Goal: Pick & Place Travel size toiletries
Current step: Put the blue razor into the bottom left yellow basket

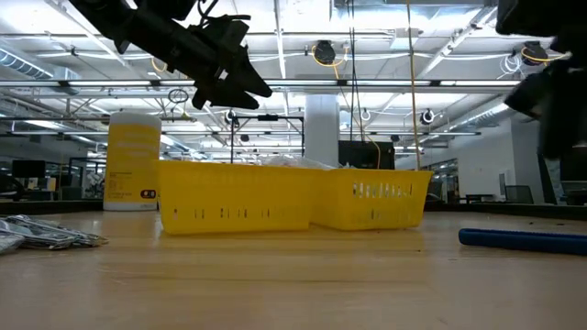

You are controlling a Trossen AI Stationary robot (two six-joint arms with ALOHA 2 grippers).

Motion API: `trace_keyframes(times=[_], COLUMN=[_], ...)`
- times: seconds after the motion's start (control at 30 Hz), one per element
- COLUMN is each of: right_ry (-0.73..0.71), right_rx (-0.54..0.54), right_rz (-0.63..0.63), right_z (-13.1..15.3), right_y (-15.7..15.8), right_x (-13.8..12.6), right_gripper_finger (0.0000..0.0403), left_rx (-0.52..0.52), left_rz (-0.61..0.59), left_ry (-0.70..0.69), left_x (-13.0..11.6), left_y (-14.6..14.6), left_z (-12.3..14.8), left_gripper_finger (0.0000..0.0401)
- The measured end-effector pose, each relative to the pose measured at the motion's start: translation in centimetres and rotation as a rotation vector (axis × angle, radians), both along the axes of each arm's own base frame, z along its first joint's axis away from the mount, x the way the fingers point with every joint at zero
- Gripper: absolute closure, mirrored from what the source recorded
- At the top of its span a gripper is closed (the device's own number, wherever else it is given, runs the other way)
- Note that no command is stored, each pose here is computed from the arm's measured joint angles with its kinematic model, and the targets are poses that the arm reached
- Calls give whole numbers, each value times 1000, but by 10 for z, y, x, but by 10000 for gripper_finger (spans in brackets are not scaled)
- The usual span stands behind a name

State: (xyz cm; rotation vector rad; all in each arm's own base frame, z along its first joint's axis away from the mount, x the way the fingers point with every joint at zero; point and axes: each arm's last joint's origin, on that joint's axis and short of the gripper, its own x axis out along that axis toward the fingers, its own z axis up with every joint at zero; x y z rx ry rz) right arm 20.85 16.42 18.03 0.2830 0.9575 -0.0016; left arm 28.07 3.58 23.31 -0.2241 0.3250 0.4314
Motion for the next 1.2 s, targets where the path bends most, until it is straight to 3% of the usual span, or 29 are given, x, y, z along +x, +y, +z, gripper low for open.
trace_keyframes(times=[0.17, 0.3, 0.6, 0.83, 1.0, 1.2], right_ry=[136, 187, 262, 233, 227, 322], right_rx=[-1, -10, -33, -19, -82, -141], right_rz=[25, 25, -51, -64, -81, -81], right_z=[-20, -34, -44, -20, -15, -27], right_y=[37, 48, 40, 38, 28, 16], right_x=[27, 40, 42, 44, 45, 47], right_gripper_finger=[239, 239, 239, 239, 239, 239], left_rx=[-2, -2, -45, -46, -49, -50], left_rz=[2, 2, 17, 0, -3, -3], left_ry=[-1, -1, 18, 40, 67, 84], left_x=[0, 0, -1, -2, -3, -3], left_y=[0, 0, -1, -5, -6, -6], left_z=[0, 0, -3, -5, -7, -9], left_gripper_finger=[178, 178, 178, 178, 178, 178])
